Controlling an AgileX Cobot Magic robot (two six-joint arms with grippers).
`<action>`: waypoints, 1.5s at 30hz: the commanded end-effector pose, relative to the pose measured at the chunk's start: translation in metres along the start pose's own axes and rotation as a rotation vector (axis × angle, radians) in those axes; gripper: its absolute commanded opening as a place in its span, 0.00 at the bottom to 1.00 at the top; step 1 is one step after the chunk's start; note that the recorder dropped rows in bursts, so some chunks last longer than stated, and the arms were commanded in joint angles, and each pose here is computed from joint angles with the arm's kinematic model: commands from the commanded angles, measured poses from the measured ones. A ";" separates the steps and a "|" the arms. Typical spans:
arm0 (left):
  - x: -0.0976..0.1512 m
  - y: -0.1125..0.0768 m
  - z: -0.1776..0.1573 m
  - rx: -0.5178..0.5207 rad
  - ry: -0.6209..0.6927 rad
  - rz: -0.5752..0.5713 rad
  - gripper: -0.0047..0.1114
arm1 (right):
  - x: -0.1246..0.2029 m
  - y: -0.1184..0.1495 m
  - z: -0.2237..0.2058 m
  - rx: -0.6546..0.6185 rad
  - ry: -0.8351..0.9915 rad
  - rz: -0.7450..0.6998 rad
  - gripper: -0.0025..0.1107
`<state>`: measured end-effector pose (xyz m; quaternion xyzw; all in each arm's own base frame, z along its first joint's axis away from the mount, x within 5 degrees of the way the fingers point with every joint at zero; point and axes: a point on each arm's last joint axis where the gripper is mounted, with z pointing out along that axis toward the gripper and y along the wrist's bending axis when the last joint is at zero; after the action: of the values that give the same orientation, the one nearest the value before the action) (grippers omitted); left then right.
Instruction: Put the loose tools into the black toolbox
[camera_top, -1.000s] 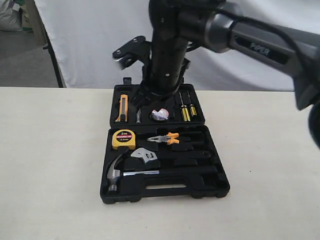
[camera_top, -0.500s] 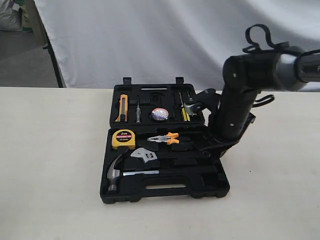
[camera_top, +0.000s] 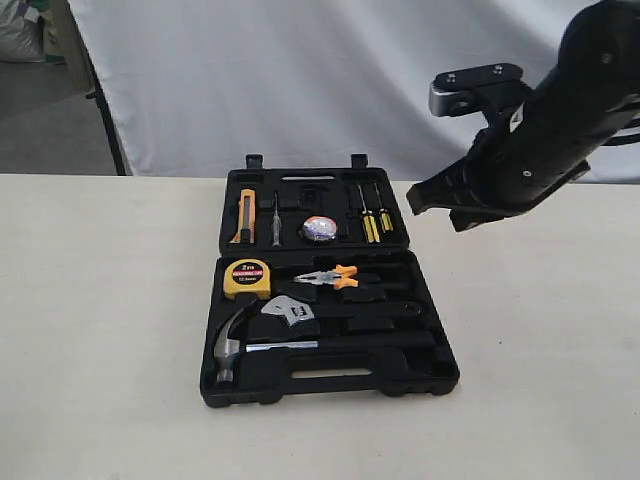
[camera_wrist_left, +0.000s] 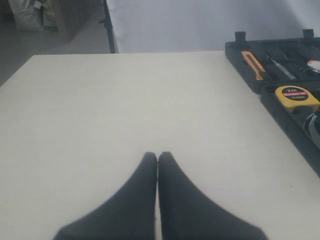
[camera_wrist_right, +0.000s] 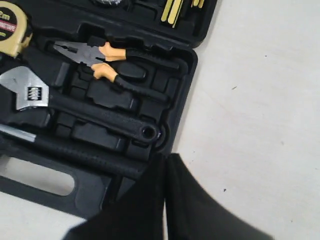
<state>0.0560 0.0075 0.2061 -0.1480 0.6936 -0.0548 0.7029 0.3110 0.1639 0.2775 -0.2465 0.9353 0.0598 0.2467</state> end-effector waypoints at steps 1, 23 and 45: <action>-0.002 0.001 0.000 -0.021 -0.020 0.000 0.05 | 0.027 0.015 -0.022 -0.048 -0.110 0.035 0.02; -0.002 0.001 0.000 -0.021 -0.020 0.000 0.05 | 0.203 0.041 -0.097 -0.266 -0.661 0.033 0.02; -0.002 0.001 0.000 -0.021 -0.020 0.000 0.05 | 0.278 0.025 -0.077 -0.290 -0.999 0.073 0.02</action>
<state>0.0560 0.0075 0.2061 -0.1480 0.6936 -0.0548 0.7029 0.0558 0.0486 0.2072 -0.1886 0.6977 0.3037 0.6208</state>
